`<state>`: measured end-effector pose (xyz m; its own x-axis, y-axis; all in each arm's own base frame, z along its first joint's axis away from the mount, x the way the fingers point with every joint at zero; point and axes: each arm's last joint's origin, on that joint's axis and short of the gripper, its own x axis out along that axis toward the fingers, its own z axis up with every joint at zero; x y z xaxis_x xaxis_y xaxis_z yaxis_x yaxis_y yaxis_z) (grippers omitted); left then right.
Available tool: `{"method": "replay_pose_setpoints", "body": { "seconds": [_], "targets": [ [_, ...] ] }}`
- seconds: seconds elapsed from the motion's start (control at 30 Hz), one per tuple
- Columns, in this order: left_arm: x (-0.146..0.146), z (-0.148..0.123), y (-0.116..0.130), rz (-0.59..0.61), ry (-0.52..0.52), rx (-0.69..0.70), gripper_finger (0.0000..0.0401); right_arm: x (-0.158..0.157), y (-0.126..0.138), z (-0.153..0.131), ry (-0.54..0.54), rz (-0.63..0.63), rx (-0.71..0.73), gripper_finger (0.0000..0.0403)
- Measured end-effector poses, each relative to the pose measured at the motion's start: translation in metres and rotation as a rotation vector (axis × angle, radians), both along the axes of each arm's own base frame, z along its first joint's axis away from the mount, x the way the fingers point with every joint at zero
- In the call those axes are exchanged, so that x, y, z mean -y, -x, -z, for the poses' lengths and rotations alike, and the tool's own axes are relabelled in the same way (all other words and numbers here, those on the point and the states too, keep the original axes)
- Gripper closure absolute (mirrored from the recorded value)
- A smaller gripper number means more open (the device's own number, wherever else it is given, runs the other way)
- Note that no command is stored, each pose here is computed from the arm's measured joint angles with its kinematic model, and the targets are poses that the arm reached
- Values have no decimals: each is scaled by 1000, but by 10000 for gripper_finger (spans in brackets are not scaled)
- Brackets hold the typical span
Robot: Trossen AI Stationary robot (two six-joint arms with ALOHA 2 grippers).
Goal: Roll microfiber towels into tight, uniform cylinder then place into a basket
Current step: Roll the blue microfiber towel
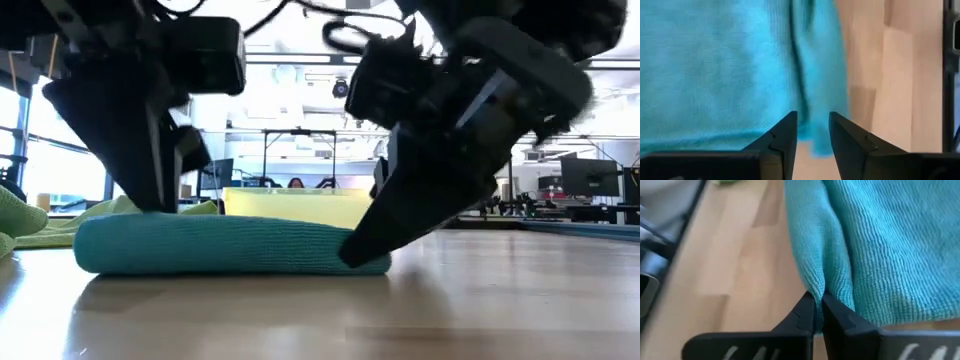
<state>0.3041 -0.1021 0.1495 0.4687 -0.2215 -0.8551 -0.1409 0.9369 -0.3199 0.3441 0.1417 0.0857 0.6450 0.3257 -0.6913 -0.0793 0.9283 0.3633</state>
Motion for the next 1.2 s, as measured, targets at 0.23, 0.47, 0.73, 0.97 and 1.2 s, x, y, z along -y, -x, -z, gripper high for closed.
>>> {"method": "replay_pose_setpoints", "body": {
  "seconds": [0.23, 0.47, 0.73, 0.97, 1.2],
  "targets": [
    [19, -16, 4, 143, -156, 160, 299, 20, -10, -4, -287, 77, -96, 401],
    [42, -9, 15, 170, -284, 164, 288, 33, -15, -5, -399, 158, -144, 402],
    [50, -1, 20, 126, -331, 148, 242, 38, -16, -5, -430, 206, -161, 402],
    [49, 10, 17, 107, -355, 118, 232, 39, -16, -6, -440, 227, -166, 402],
    [36, 25, 9, 45, -364, 69, 278, 39, -17, -6, -449, 243, -167, 402]
  ]
}}
